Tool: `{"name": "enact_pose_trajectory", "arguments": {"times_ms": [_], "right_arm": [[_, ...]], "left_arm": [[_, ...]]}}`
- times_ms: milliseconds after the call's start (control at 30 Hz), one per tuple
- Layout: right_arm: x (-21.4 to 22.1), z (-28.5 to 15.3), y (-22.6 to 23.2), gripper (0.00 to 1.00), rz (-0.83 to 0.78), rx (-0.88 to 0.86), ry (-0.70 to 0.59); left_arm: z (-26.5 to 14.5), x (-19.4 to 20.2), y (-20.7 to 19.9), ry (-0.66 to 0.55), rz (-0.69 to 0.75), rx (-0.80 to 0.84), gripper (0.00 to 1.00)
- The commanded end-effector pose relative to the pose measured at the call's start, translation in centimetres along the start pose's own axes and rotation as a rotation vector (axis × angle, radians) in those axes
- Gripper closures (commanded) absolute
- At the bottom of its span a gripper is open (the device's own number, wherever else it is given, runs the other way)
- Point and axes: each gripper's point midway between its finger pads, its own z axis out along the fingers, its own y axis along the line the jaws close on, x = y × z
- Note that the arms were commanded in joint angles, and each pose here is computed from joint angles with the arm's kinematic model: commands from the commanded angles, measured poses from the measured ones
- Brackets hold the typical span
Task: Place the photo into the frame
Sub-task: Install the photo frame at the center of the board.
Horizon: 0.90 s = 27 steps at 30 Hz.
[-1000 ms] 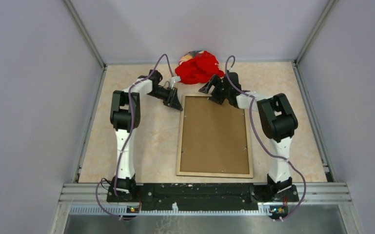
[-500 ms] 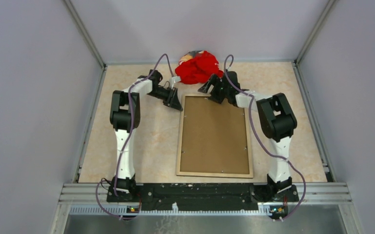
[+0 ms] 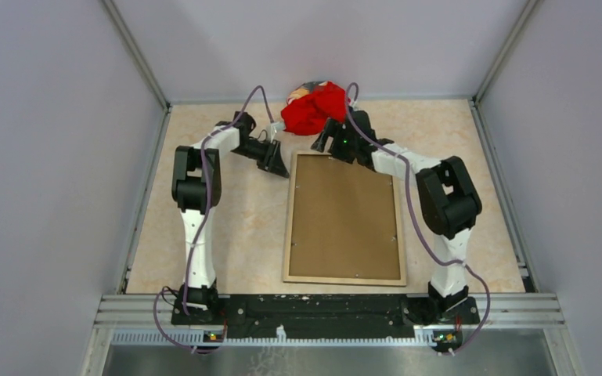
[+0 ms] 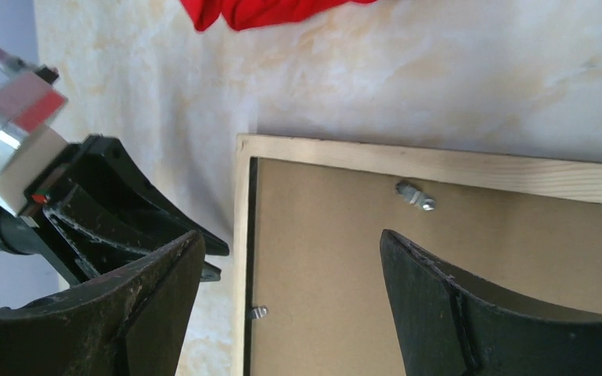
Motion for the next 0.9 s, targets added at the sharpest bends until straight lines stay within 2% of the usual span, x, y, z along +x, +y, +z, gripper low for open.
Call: {"name": "enact_pose_trajectory", "arguments": {"times_ms": [0,433,667,867], "right_arm": [[0.9,1.3,2.5,0.18,-0.115,0.006,0.010],[2.7,3.3,0.8,0.19,-0.159,0.086,0.072],[2.7,3.8,-0.3,0.19,-0.146,0.102,0.079],[2.2,4.0,-0.6,0.19,-0.139,0.103,0.067]], "left_arm": [[-1.1,-1.4,-1.7,-0.031,0.051,0.006,0.67],[-0.5,-1.7,-2.4,-0.046,0.043,0.035,0.66],[-0.3,-2.6,-3.4,-0.082,0.034,0.058,0.61],[0.8,-2.6,-2.0,-0.070,0.022,-0.009,0.61]]}}
